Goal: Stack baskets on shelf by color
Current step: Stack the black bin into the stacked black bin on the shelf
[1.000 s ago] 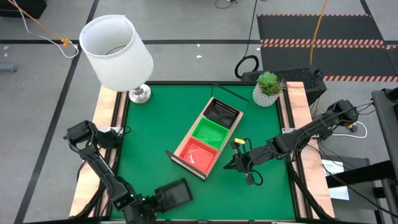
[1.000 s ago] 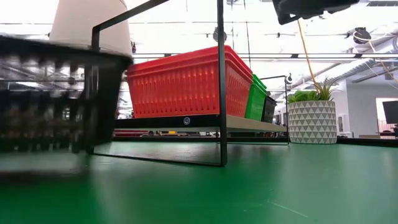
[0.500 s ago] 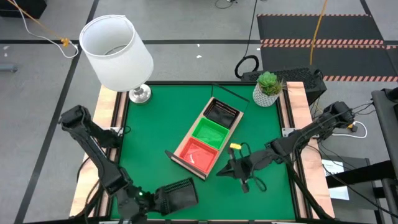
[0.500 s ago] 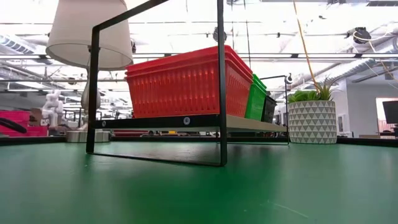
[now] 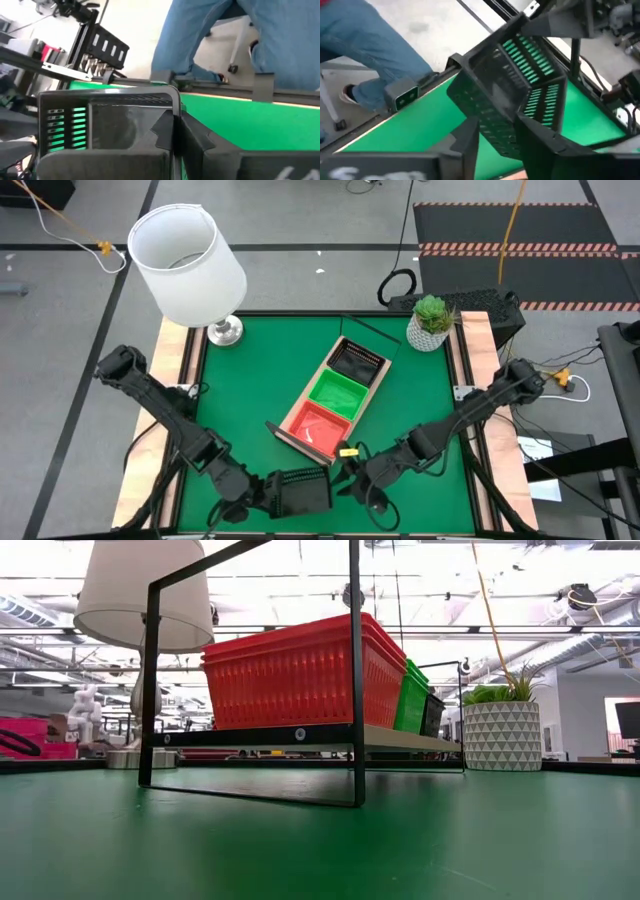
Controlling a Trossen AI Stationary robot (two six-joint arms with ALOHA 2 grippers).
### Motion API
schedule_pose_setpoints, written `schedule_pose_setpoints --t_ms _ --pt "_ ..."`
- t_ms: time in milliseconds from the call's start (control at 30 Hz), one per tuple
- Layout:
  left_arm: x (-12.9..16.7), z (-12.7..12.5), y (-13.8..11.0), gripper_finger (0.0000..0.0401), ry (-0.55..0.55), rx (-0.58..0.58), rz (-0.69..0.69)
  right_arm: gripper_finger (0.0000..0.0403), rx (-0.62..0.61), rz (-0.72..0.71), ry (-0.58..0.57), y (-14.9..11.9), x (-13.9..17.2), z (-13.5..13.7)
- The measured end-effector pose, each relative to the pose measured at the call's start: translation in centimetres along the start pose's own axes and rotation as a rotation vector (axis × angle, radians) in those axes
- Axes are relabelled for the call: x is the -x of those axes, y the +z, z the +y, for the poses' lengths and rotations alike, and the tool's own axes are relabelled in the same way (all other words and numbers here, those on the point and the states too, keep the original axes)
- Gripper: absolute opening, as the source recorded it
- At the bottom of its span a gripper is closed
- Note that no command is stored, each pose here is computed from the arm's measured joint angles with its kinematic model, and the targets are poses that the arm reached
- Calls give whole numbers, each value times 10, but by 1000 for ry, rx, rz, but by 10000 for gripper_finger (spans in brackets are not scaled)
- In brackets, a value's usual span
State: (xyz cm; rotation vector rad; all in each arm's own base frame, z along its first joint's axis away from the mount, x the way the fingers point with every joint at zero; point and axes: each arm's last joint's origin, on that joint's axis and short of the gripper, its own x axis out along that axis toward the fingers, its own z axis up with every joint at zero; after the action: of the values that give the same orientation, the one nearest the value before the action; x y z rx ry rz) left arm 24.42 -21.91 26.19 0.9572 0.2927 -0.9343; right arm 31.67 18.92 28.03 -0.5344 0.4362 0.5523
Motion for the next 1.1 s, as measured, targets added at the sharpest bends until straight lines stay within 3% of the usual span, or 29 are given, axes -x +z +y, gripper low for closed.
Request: schedule_pose_setpoints --t_ms 167,300,567,767,900,1100 --pt "0 1 0 8 -27 31 -33 161 64 -14 0 3 1 2" --pt "0 1 1 24 -30 38 -49 173 141 -13 -4 1 -1 -1" --pt "0 7 -3 8 -48 77 -90 150 233 -71 82 -5 -10 -11" --pt "1 12 -8 26 -40 74 -87 144 253 -103 138 -8 -12 -16" --pt "1 15 -12 14 -30 68 -80 141 253 -108 145 -9 -12 -17" --pt "2 22 -17 21 -10 79 -73 100 248 -144 213 -10 -11 -18"
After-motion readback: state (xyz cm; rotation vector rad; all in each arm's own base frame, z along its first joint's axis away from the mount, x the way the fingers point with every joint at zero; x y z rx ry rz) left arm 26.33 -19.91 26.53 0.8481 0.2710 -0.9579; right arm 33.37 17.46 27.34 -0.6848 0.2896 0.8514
